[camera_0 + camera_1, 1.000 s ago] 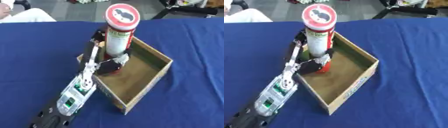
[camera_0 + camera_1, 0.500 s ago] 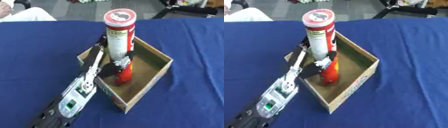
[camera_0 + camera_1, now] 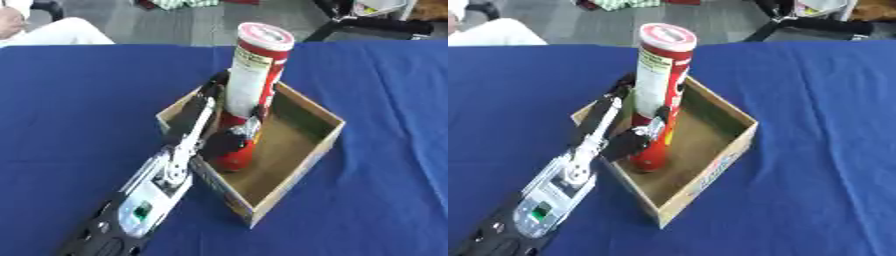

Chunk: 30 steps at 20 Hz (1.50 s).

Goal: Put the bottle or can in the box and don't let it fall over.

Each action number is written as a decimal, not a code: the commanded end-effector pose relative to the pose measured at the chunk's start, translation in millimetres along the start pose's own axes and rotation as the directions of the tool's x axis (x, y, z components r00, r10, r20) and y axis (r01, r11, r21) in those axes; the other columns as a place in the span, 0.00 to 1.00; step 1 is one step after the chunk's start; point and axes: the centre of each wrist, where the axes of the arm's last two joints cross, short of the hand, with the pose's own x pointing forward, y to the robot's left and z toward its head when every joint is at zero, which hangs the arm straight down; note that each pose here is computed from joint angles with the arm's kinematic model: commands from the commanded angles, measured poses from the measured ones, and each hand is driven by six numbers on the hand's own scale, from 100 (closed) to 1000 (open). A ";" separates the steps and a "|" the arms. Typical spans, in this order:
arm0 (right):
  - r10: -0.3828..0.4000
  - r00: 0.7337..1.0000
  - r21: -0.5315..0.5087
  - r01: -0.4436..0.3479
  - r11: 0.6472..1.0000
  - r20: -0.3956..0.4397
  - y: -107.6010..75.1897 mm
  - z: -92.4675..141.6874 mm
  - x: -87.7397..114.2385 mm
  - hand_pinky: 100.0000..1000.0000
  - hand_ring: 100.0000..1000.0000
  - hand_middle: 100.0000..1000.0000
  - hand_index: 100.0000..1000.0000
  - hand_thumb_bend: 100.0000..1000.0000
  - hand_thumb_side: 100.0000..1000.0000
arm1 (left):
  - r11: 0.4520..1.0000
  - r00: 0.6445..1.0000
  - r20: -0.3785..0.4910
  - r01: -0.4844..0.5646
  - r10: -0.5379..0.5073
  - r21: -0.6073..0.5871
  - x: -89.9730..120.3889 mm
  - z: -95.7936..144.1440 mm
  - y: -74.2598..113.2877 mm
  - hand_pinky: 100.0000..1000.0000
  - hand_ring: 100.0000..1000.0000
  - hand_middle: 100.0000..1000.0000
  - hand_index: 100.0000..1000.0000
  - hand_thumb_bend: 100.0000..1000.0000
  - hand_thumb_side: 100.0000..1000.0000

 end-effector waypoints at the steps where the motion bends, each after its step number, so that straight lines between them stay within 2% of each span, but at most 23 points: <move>1: -0.008 0.999 -0.005 0.008 1.000 0.034 -2.8 -6.9 6.8 0.81 0.60 0.85 0.53 0.00 0.55 | 1.000 1.000 0.000 0.008 -0.008 0.006 4.9 0.4 8.8 1.00 1.00 1.00 1.00 0.00 0.00; 8: -0.005 1.000 0.001 0.005 1.000 0.031 -2.6 -5.5 6.2 0.81 0.60 0.85 0.53 0.00 0.55 | 0.999 1.000 -0.008 -0.019 0.020 0.039 10.5 7.1 19.9 1.00 0.99 1.00 1.00 0.00 0.05; 9: -0.005 1.000 0.003 0.005 1.000 0.031 -2.6 -5.3 6.1 0.81 0.60 0.85 0.53 0.00 0.56 | 0.999 1.000 -0.004 -0.024 0.025 0.048 12.1 8.4 23.1 1.00 0.99 1.00 1.00 0.00 0.24; 10: -0.005 0.999 0.004 0.004 1.000 0.031 -2.6 -5.2 6.1 0.81 0.60 0.85 0.53 0.00 0.55 | 0.998 1.000 0.002 -0.029 0.029 0.057 13.7 9.9 26.8 1.00 0.99 1.00 1.00 0.00 0.06; 12: -0.003 1.000 0.004 0.003 1.000 0.031 -3.0 -4.8 5.7 0.81 0.60 0.85 0.53 0.00 0.55 | 0.996 0.999 0.019 -0.042 0.040 0.082 17.6 13.7 36.2 1.00 0.98 1.00 0.99 0.00 0.16; 13: -0.002 1.000 0.004 0.002 1.000 0.031 -3.2 -4.6 5.5 0.81 0.60 0.85 0.53 0.00 0.55 | 0.994 0.998 0.028 -0.050 0.047 0.094 19.5 15.9 41.2 1.00 0.98 1.00 0.99 0.00 0.17; 15: 0.000 1.000 0.002 0.000 1.000 0.030 -3.7 -4.2 5.1 0.81 0.60 0.85 0.53 0.00 0.55 | 0.989 0.996 0.050 -0.075 0.069 0.127 23.1 21.0 52.9 1.00 0.97 1.00 0.97 0.00 0.42; 16: 0.000 1.000 0.001 0.000 1.000 0.030 -3.8 -4.0 4.9 0.81 0.60 0.85 0.53 0.00 0.55 | 0.986 0.995 0.064 -0.090 0.082 0.143 25.3 24.0 58.8 1.00 0.97 1.00 0.97 0.00 0.42; 17: 0.000 1.000 0.001 0.000 1.000 0.030 -3.8 -3.8 4.8 0.80 0.60 0.84 0.53 0.00 0.55 | 0.981 0.992 0.082 -0.106 0.093 0.160 28.5 26.5 65.2 1.00 0.97 1.00 0.96 0.00 0.50; 22: -0.001 0.999 0.005 0.001 1.000 0.039 -4.5 -2.2 3.8 0.80 0.60 0.84 0.53 0.00 0.55 | 0.950 0.970 0.206 -0.178 0.126 0.256 34.8 46.1 102.1 1.00 0.96 1.00 0.96 0.00 0.52; 24: -0.004 0.999 0.006 0.003 1.000 0.040 -4.5 -1.2 3.4 0.80 0.60 0.84 0.53 0.00 0.55 | 0.937 0.959 0.251 -0.201 0.129 0.286 34.5 57.4 115.4 1.00 0.89 1.00 0.93 0.00 0.53; 26: -0.007 0.999 0.013 0.007 1.000 0.039 -3.9 0.3 3.0 0.80 0.60 0.84 0.53 0.00 0.55 | 0.922 0.952 0.274 -0.220 0.133 0.319 29.7 66.8 125.6 1.00 0.86 1.00 0.89 0.00 0.53; 30: -0.009 1.000 0.027 0.008 1.000 0.030 -2.5 3.9 2.0 0.80 0.60 0.84 0.54 0.00 0.55 | 0.876 0.948 0.285 -0.252 0.139 0.411 10.9 79.6 145.7 1.00 0.85 1.00 0.87 0.00 0.54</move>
